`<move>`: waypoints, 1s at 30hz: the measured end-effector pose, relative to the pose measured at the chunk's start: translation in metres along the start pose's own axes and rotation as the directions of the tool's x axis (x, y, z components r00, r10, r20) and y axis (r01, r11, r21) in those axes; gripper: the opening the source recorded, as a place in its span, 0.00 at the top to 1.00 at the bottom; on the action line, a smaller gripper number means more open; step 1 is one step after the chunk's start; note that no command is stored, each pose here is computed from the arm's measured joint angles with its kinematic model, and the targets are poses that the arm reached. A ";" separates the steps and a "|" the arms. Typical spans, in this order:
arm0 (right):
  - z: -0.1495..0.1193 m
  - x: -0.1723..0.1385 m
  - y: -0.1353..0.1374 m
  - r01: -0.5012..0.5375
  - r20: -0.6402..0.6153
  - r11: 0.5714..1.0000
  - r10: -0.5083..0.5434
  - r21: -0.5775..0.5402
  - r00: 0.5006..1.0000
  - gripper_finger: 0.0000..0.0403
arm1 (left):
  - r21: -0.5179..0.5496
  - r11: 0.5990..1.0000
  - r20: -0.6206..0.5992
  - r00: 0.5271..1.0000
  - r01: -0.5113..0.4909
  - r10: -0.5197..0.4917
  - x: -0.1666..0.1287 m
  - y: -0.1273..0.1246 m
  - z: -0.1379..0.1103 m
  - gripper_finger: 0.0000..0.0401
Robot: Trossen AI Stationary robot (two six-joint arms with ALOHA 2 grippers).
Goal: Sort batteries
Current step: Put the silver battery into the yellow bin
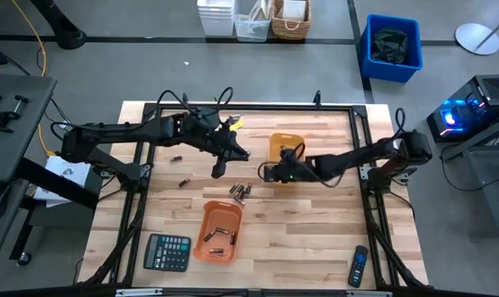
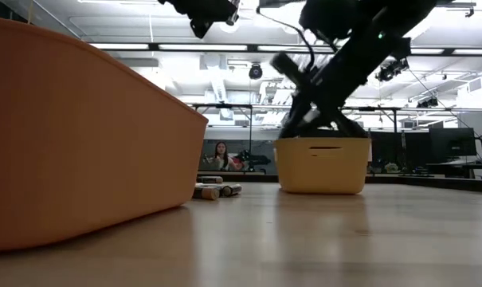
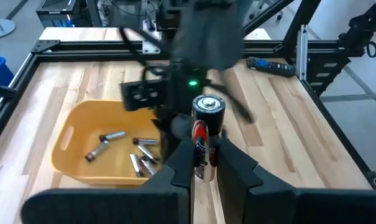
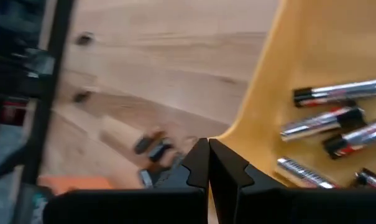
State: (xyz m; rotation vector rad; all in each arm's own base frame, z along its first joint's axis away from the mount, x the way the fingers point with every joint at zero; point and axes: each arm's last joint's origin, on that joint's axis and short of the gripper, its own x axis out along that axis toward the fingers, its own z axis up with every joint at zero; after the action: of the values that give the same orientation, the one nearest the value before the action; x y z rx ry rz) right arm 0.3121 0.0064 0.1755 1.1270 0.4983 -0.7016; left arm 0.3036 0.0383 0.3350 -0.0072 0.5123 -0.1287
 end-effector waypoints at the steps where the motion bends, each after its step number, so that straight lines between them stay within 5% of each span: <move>1: -0.004 -0.002 0.003 -0.017 0.017 1.000 0.017 0.007 1.000 1.00 | 0.007 1.000 0.000 1.000 -0.007 0.007 0.000 0.000 0.000 0.93; 9: -0.016 -0.047 0.024 -0.126 0.243 0.992 0.128 -0.026 0.962 1.00 | 0.052 0.994 0.010 0.995 -0.096 0.095 0.012 0.004 -0.018 0.93; 20: 0.004 -0.177 0.029 -0.227 0.573 0.961 0.277 -0.160 0.771 1.00 | 0.001 0.991 0.115 0.985 -0.132 0.131 0.081 0.017 -0.048 0.93; 26: 0.010 -0.193 0.026 -0.198 0.612 0.959 0.282 -0.203 0.739 1.00 | -0.022 0.993 0.106 0.988 -0.114 0.116 0.128 0.021 -0.063 0.92; 30: 0.010 -0.189 0.027 -0.184 0.615 0.961 0.272 -0.205 0.740 1.00 | -0.038 0.993 0.110 0.987 -0.114 0.117 0.151 0.025 -0.065 0.79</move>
State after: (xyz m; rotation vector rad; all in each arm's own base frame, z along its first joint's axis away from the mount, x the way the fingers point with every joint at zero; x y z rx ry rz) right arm 0.2017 0.0518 0.3244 0.7366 -0.1830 -0.7718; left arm 0.4053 0.0458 0.2037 -0.0152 0.4018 -0.0065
